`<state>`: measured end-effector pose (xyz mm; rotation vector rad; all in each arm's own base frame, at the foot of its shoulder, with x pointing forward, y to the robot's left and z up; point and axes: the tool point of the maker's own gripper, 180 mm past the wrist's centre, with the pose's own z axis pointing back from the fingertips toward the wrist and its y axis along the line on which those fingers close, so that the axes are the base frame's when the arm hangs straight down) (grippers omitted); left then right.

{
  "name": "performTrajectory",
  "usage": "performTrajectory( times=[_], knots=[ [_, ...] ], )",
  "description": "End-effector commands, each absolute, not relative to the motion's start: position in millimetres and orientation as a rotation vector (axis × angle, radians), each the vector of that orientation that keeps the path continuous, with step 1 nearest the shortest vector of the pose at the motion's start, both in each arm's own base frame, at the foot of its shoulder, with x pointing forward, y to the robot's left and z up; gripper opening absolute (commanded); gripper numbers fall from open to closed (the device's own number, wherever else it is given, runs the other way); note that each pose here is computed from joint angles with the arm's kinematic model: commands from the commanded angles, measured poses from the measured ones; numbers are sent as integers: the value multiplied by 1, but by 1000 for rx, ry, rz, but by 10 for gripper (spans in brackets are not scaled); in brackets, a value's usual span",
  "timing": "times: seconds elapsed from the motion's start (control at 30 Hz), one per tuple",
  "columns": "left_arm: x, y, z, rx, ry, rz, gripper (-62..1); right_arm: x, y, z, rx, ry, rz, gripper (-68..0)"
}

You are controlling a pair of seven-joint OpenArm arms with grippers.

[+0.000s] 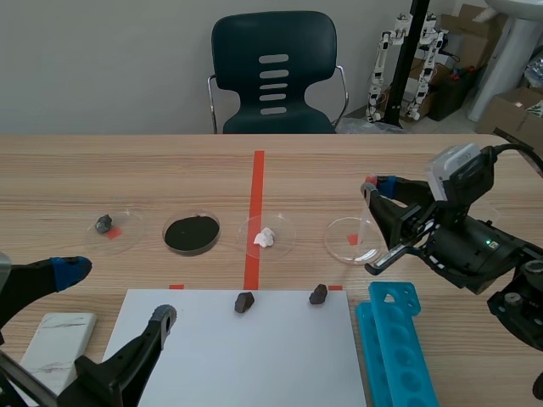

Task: Draw acid from the petri dish

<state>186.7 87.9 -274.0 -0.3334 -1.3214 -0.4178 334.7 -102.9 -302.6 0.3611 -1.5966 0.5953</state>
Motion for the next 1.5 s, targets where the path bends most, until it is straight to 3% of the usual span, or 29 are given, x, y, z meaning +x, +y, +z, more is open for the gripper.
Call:
performTrajectory(
  times=[0.0, 0.9, 1.47],
  knots=[
    [190, 86, -263, -343, -1358, -415, -6, 342, -105, -289, 360, -1643, 586, -579],
    [190, 86, -263, -343, -1358, -415, -6, 345, -100, -268, 347, -1666, 638, -579],
    [190, 86, -263, -343, -1358, -415, -6, 308, -78, -202, 365, -1739, 680, -579]
  ],
)
